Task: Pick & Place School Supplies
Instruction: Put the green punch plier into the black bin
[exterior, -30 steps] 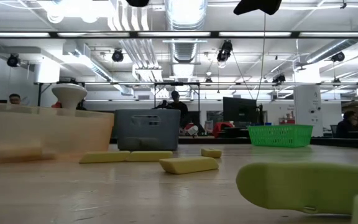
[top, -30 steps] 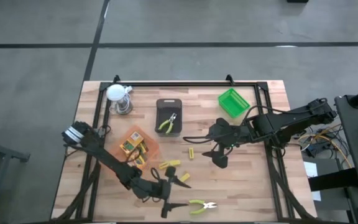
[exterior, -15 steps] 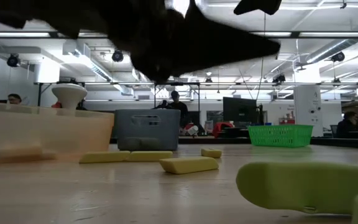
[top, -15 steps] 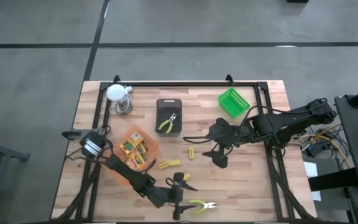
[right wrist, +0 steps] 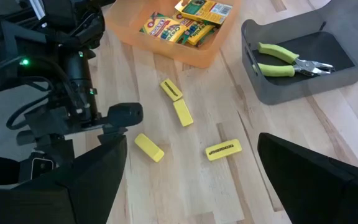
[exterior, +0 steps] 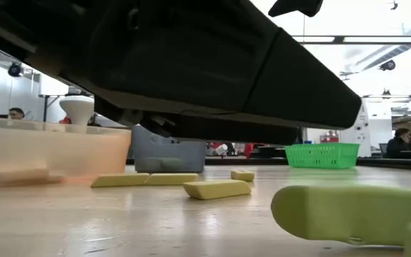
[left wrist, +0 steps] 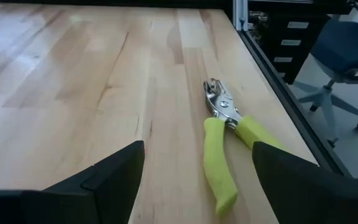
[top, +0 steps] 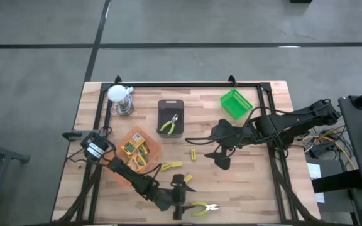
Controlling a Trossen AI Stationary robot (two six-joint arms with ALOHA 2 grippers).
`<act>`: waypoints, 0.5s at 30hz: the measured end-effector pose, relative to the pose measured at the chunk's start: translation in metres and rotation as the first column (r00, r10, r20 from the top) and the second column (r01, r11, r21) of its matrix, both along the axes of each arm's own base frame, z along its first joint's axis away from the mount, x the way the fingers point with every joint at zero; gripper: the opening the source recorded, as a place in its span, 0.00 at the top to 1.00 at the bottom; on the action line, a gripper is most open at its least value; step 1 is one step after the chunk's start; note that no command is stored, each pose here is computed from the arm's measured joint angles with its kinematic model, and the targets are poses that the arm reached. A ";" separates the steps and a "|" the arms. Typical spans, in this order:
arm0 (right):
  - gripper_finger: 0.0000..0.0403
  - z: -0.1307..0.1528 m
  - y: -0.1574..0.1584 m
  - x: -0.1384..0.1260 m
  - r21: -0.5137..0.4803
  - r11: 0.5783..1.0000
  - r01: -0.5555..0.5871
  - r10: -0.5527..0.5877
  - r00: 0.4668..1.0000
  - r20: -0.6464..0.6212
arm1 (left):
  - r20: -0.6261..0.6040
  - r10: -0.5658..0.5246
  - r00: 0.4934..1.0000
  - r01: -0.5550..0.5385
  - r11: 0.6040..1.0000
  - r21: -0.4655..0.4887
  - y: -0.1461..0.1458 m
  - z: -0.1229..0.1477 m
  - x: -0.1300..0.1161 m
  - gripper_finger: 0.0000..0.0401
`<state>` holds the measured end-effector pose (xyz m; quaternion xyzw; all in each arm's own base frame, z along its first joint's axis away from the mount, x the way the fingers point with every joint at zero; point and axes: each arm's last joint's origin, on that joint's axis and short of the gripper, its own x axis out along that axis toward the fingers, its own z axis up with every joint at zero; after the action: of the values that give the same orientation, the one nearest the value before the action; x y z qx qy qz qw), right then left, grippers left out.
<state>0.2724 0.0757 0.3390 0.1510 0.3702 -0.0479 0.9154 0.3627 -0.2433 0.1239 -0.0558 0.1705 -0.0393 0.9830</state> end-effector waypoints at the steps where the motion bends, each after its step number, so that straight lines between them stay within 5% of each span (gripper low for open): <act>1: 0.12 0.000 0.000 0.000 0.000 1.000 0.000 0.000 1.000 0.000 | -0.001 0.000 1.000 0.000 1.000 0.000 0.000 0.000 0.000 0.24; 15: 0.12 0.000 0.000 0.000 0.000 1.000 0.000 0.000 1.000 0.000 | -0.076 -0.032 0.997 0.031 0.999 -0.012 0.000 -0.007 -0.002 0.24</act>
<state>0.2724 0.0756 0.3390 0.1511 0.3702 -0.0479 0.9153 0.3602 -0.2429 0.1169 -0.0597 0.2086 -0.0537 0.9747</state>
